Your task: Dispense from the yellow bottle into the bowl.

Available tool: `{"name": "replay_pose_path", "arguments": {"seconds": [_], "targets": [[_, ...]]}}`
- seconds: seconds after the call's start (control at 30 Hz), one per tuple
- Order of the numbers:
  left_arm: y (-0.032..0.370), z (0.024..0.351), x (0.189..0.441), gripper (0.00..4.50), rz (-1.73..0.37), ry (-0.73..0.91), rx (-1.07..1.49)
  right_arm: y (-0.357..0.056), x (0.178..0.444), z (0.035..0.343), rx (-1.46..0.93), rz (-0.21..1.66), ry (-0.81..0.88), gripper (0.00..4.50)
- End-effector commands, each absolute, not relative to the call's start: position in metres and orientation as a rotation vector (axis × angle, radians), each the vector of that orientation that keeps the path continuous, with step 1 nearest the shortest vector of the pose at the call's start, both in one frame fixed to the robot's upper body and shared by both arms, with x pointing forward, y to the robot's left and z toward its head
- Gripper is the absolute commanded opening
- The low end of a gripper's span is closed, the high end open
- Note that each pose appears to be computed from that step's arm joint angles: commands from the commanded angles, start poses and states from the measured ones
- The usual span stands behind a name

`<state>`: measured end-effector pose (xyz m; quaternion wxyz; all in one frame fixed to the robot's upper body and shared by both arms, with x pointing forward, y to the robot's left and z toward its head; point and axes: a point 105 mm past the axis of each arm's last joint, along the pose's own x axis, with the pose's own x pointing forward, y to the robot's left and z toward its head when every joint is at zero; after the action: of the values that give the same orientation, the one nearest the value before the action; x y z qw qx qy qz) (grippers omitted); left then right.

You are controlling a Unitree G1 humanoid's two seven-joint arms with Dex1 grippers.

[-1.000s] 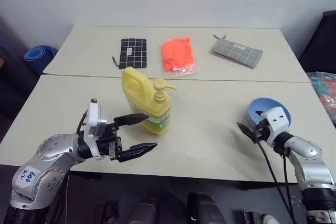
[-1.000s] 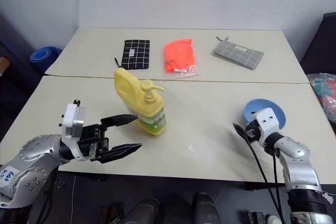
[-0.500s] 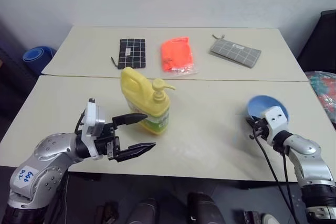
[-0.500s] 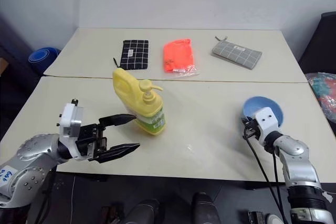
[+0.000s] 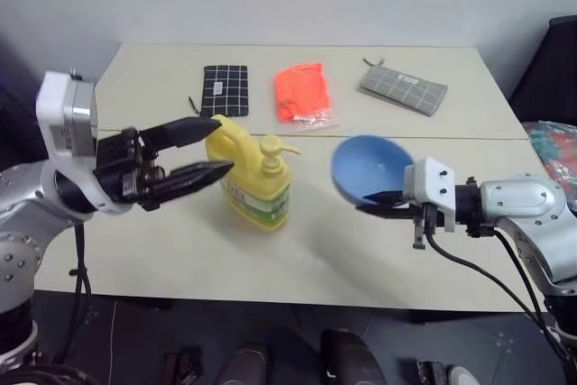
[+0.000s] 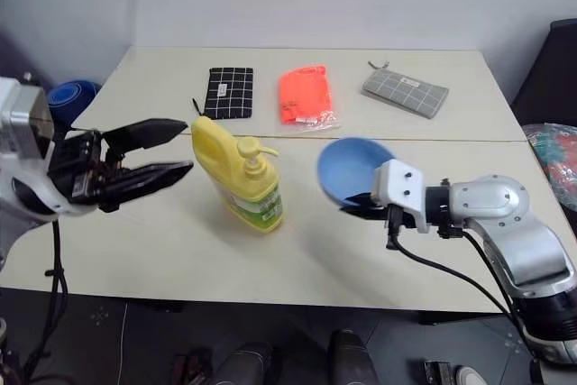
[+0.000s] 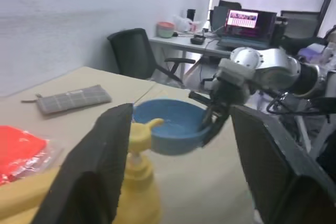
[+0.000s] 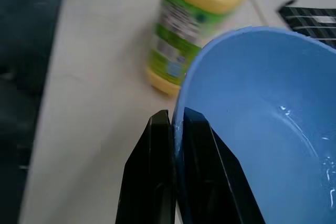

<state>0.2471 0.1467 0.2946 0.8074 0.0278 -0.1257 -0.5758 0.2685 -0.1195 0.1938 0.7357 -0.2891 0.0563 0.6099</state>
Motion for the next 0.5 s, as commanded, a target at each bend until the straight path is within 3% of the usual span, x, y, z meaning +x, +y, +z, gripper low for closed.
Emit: {"name": "replay_pose_path", "arguments": {"seconds": [0.03, 0.23, 0.5], "targets": [[0.135, 0.293, 0.253, 1.78, -1.27, -0.261, 0.119, -0.106, 0.263, 0.214, -0.692, 1.384, 0.1, 0.0], [0.118, 0.284, 0.267, 0.03, -1.309, -0.255, 0.157, -0.084, 0.261, 0.219, -0.703, 1.44, 0.112, 0.0], [0.101, 0.291, 0.282, 0.03, -1.311, -0.309, 0.182, -0.072, 0.265, 0.229, -0.727, 1.443, 0.084, 0.0]]}}
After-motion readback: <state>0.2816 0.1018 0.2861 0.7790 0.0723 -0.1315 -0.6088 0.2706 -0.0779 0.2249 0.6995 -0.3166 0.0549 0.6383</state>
